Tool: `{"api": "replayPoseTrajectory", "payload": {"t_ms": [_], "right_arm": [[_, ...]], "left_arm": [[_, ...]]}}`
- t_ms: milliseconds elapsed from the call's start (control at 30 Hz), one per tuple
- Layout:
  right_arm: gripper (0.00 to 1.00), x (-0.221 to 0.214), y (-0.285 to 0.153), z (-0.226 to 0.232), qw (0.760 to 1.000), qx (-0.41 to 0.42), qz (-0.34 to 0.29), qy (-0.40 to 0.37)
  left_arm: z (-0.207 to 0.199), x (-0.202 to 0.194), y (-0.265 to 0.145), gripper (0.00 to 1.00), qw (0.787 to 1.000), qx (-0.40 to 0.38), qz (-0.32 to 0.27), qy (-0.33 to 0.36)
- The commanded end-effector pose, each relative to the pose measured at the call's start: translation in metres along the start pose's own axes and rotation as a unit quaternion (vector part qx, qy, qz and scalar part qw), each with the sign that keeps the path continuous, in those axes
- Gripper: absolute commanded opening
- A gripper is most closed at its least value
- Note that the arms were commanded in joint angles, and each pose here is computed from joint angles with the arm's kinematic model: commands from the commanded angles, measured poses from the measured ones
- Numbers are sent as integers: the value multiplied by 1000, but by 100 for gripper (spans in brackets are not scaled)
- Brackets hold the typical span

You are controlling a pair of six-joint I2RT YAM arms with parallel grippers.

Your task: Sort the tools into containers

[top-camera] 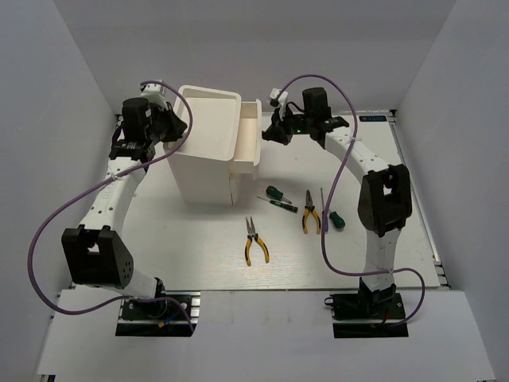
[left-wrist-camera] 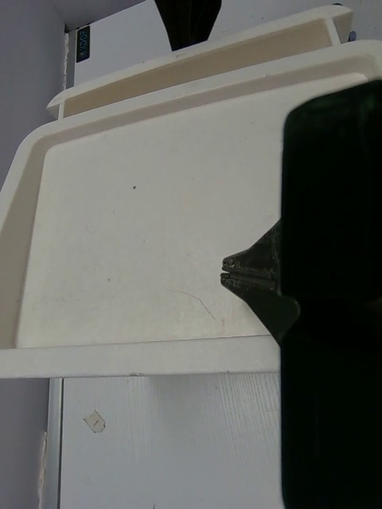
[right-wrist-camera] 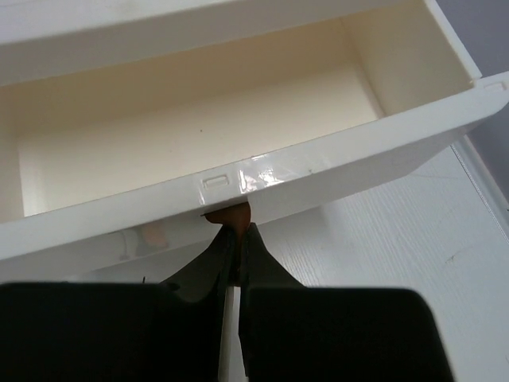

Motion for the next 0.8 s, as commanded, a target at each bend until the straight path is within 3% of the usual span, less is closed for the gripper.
{"api": "replayPoseTrajectory", "payload": {"t_ms": [0, 33, 67, 133, 167, 233, 300, 333, 400, 567, 700, 733, 767], "right_arm": [[0, -48, -41, -27, 990, -88, 94, 50], [27, -43, -41, -22, 993, -70, 81, 53], [45, -42, -43, -22, 994, -63, 75, 55], [63, -37, -47, -18, 994, -55, 73, 58], [66, -31, -53, -17, 993, -64, 73, 66], [66, -36, -65, -16, 984, -105, 111, 92], [60, -48, -78, -9, 972, -129, 154, 122], [56, -58, -84, -3, 968, -128, 176, 126], [48, -73, -97, 21, 957, -113, 226, 142], [46, -86, -122, 75, 942, -43, 290, 163], [46, -92, -135, 114, 924, -7, 321, 207], [46, -97, -136, 119, 919, -8, 332, 212], [46, -109, -137, 130, 909, -4, 353, 224]], "left_arm": [[29, -30, -1, 0, 994, 81, 65, -17], [26, -29, 0, 0, 995, 71, 62, -21], [27, -31, 3, 5, 995, 68, 68, -23], [23, -27, 4, 24, 997, 52, 62, -21], [21, -22, 4, 45, 997, 43, 55, -19], [16, -12, 5, 62, 998, 33, 42, -15], [11, -2, 3, 76, 999, 24, 30, -12], [5, 13, 0, 78, 1000, 13, 3, 3], [-3, 29, -8, 81, 1000, 3, -26, 18], [-31, 65, -37, 81, 995, -42, -80, 53], [-43, 53, -70, 59, 994, -65, -77, 52], [-43, 47, -78, 47, 994, -63, -72, 51], [-42, 41, -87, 41, 995, -61, -66, 49]]}}
Point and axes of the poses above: each gripper's point midway between its finger pads, its own y axis out along the fingers, its own z axis along the line the jaws close on, x = y × z, the point moved 9 cm from there along -y, back along the fingers, and after that the axes turned 8 degrees about -y, right-handed, at the moved point
